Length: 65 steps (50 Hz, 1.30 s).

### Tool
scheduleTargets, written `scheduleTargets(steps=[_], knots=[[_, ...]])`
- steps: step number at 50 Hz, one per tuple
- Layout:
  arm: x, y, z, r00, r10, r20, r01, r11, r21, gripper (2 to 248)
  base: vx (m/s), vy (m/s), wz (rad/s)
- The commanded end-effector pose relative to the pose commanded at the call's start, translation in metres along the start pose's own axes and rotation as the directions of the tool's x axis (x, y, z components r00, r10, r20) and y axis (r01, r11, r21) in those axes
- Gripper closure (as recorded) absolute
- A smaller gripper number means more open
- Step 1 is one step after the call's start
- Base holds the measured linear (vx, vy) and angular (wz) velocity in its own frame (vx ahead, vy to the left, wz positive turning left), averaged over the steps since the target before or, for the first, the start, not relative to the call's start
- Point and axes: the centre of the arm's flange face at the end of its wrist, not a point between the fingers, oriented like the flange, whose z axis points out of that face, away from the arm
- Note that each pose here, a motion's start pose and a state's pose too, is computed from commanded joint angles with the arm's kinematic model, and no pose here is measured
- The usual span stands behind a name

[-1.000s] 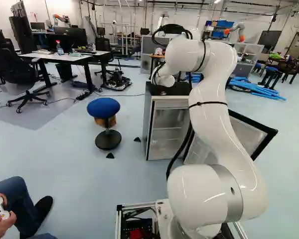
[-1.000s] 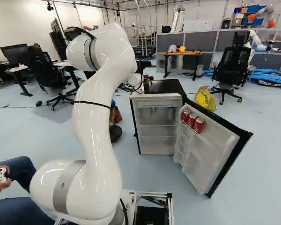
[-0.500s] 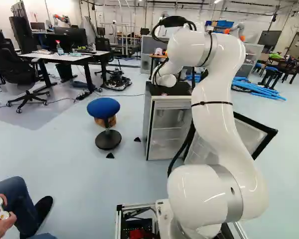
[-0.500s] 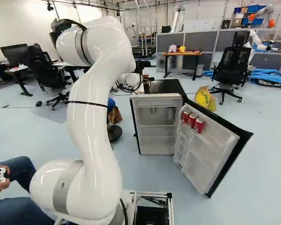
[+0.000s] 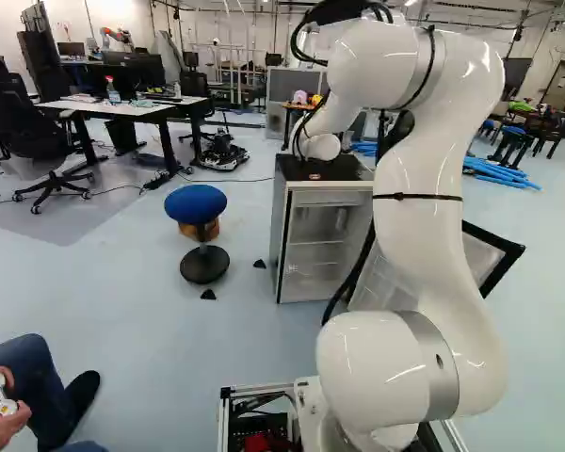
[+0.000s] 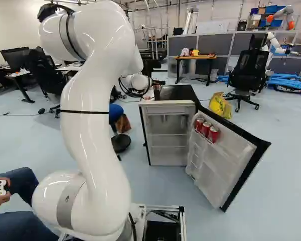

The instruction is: Grab a drink from the fridge

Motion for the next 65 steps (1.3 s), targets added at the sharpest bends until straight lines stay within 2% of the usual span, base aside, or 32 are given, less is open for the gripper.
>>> scheduleTargets(steps=[13, 23, 35, 48, 65], knots=[[0.002, 0.01, -0.03, 0.997, -0.017, 0.077, 0.017, 1.0, -0.002, 3, 0.0, 0.0, 0.0], [0.002, 0.019, -0.052, 0.989, -0.046, 0.143, 0.046, 0.999, 0.004, 3, 0.0, 0.0, 0.0], [0.003, 0.031, -0.079, 0.971, -0.099, 0.217, 0.098, 0.995, 0.017, 3, 0.0, 0.0, 0.0], [0.004, 0.046, -0.108, 0.945, -0.154, 0.29, 0.154, 0.988, 0.024, 3, 0.0, 0.0, 0.0], [0.008, 0.07, -0.143, 0.925, -0.139, 0.353, 0.154, 0.988, -0.015, 3, 0.0, 0.0, 0.0]])
